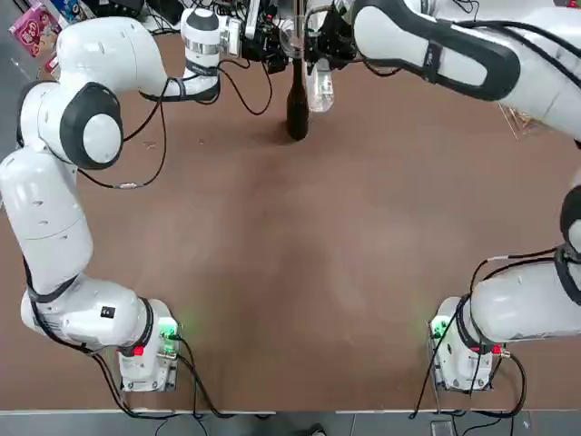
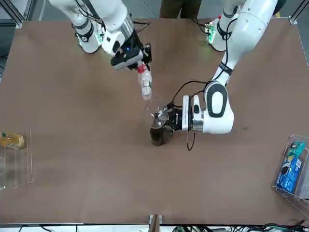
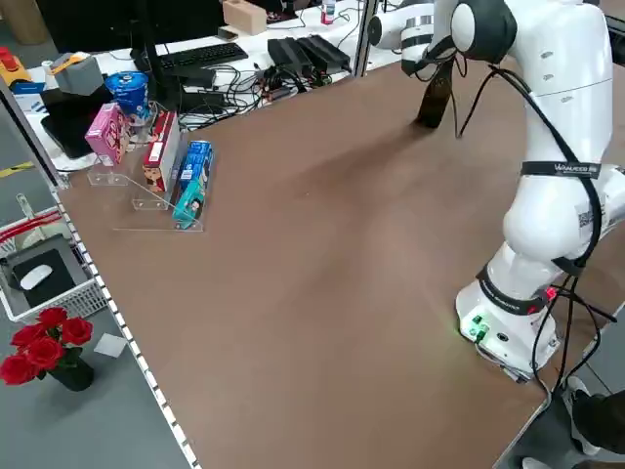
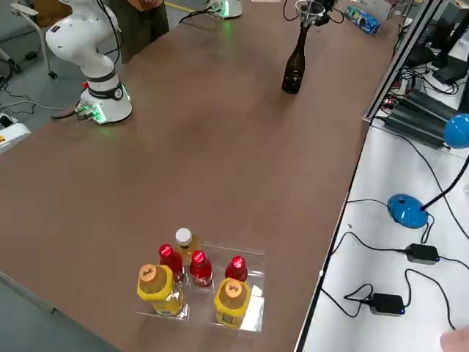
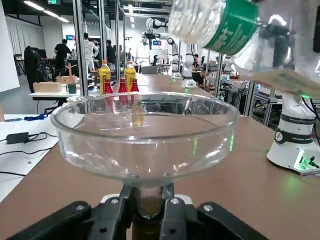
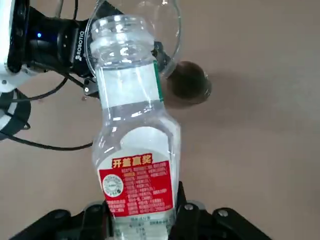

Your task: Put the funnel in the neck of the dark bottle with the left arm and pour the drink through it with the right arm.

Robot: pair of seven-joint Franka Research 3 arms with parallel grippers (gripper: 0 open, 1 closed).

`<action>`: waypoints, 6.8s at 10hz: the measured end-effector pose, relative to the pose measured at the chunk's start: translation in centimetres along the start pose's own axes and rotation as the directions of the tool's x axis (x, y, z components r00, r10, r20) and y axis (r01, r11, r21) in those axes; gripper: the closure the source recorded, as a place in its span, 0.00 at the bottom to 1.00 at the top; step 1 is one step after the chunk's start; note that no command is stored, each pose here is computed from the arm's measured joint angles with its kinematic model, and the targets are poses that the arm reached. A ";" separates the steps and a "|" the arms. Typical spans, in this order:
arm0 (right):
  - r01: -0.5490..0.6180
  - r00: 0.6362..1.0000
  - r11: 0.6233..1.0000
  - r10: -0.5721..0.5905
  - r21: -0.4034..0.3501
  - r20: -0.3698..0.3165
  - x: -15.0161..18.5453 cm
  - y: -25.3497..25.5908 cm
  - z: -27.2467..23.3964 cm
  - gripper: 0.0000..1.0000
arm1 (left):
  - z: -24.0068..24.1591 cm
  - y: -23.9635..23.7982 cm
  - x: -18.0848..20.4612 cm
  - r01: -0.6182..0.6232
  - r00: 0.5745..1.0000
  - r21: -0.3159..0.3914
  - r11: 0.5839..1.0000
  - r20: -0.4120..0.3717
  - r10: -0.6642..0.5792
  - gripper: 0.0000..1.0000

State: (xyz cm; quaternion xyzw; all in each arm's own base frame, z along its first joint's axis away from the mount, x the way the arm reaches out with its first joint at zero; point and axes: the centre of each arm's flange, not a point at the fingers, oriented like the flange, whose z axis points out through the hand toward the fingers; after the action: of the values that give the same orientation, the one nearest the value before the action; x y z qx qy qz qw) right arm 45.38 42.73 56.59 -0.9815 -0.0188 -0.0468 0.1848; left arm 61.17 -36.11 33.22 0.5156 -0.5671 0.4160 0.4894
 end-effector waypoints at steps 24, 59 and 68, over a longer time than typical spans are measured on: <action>-0.381 0.907 0.923 0.362 0.055 0.215 2.9 -3.1 1.7 0.58 | -0.2 -0.1 -0.1 0.001 1.000 -0.001 1.000 -0.003 -0.001 0.75; 0.954 0.280 0.298 -0.845 0.034 -0.456 5.9 57.5 -6.3 0.56 | -26.5 -2.5 -3.4 0.155 0.809 -0.014 0.988 0.575 -0.119 0.00; 0.994 0.105 0.052 -0.556 0.092 -0.825 -3.7 67.6 14.2 0.57 | -31.0 -1.9 3.7 0.400 0.379 0.568 0.719 0.612 -0.694 0.00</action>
State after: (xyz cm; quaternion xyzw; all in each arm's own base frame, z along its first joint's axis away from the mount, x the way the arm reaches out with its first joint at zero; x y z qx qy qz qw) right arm 46.57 -15.12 18.70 -0.5520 -0.5519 -0.4394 0.4445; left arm 67.04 -6.74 42.20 0.8760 -0.4369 0.0386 0.2008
